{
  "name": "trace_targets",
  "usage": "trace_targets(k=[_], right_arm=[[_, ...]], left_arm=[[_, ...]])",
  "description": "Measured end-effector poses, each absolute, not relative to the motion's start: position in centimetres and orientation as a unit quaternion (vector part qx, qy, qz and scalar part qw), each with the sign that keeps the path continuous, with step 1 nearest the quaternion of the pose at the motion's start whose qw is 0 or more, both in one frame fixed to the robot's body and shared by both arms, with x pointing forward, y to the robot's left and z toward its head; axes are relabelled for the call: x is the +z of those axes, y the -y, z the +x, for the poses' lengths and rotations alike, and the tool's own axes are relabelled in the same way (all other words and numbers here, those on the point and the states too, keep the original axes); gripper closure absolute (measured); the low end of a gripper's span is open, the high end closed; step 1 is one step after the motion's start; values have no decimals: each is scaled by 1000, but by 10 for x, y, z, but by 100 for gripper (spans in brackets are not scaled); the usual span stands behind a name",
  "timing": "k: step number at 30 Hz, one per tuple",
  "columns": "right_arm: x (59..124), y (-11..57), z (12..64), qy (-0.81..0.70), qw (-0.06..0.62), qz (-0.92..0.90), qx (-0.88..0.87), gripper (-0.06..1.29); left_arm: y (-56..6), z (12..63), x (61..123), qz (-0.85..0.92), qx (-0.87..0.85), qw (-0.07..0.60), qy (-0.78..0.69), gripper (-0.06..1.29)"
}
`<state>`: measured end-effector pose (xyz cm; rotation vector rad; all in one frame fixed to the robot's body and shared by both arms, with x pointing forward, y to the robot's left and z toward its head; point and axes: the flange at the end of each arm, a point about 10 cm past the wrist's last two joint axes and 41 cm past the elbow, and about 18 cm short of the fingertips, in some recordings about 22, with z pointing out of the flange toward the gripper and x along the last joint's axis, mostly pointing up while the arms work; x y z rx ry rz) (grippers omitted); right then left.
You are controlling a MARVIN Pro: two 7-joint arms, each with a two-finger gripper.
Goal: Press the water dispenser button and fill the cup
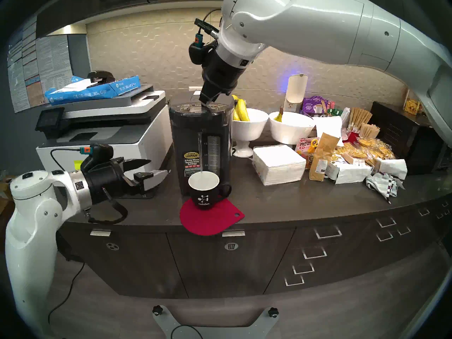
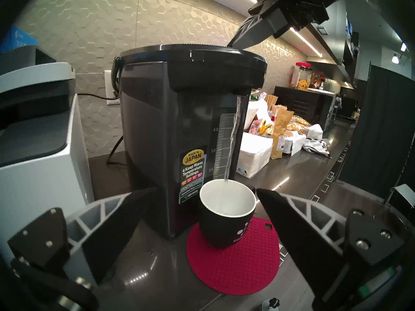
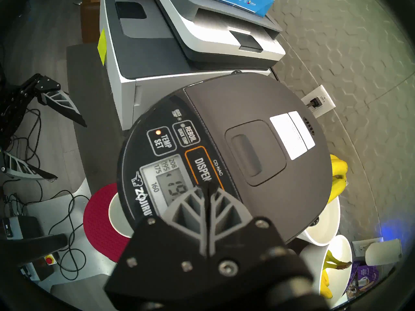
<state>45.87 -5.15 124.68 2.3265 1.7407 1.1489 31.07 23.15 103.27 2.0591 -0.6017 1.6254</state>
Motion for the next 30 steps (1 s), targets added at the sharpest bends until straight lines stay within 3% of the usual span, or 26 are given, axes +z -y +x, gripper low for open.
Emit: trace_targets(k=[30], right_arm=[[1247, 51, 459, -557, 8, 745, 367, 125]], left_arm=[[-232, 311, 1033, 746, 589, 223, 218, -4]])
